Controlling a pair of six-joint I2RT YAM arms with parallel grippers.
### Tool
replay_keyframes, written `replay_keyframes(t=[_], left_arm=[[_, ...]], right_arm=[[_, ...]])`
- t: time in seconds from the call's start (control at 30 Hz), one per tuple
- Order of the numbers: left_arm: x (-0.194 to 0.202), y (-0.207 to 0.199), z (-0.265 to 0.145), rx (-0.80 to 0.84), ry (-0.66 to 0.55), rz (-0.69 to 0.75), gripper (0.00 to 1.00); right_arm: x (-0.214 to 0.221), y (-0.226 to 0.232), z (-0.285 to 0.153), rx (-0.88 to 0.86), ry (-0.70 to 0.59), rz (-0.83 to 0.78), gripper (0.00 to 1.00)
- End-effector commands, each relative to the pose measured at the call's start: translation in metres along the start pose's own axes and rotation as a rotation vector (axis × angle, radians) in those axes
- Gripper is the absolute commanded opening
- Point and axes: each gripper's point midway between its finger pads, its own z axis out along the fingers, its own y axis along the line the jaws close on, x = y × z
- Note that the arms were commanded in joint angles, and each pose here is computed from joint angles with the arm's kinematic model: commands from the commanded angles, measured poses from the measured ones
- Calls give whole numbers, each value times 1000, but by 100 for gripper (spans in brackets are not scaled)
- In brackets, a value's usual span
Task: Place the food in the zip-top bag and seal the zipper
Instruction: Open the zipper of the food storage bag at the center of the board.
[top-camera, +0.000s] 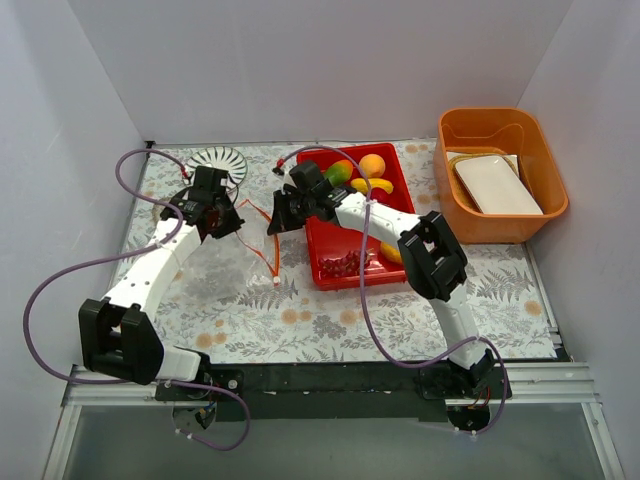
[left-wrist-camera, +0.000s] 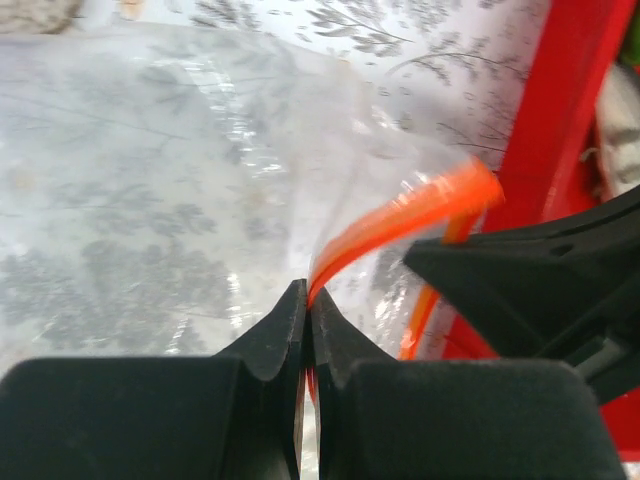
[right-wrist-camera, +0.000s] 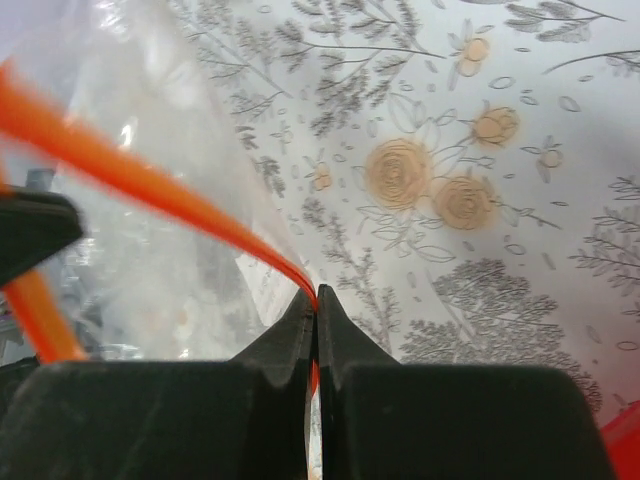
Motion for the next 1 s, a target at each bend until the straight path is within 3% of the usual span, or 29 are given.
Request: replay_keyframes(t=[0.0, 0.27, 0.43, 0.47, 0.57, 0.63, 0.8, 0.97], left_arm=[[-15, 30, -17, -104, -43, 34, 0], [-32, 13, -17, -66, -40, 41, 0], [-35, -4, -7, -5, -13, 52, 0], [-35, -6, -5, 1, -10, 52, 0], [-31, -6, 3, -2, 12, 58, 0], [-26, -2, 7, -11, 23, 63, 0], [-17, -1, 10, 7, 31, 54, 0], [-12, -1, 11, 20, 38, 48, 0]], right_arm=[[-20, -20, 2, 45, -49, 25, 1], [-12, -9, -5, -6, -45, 23, 4], [-21, 23, -29, -110, -73, -32, 30], [-20, 24, -33, -103, -71, -33, 39], [-32, 25, -51, -52, -115, -76, 57], [-32, 25, -64, -22, -128, -103, 62], [-35, 21, -92, 48, -177, -143, 64], [-19, -41, -114, 225, -182, -20, 65]])
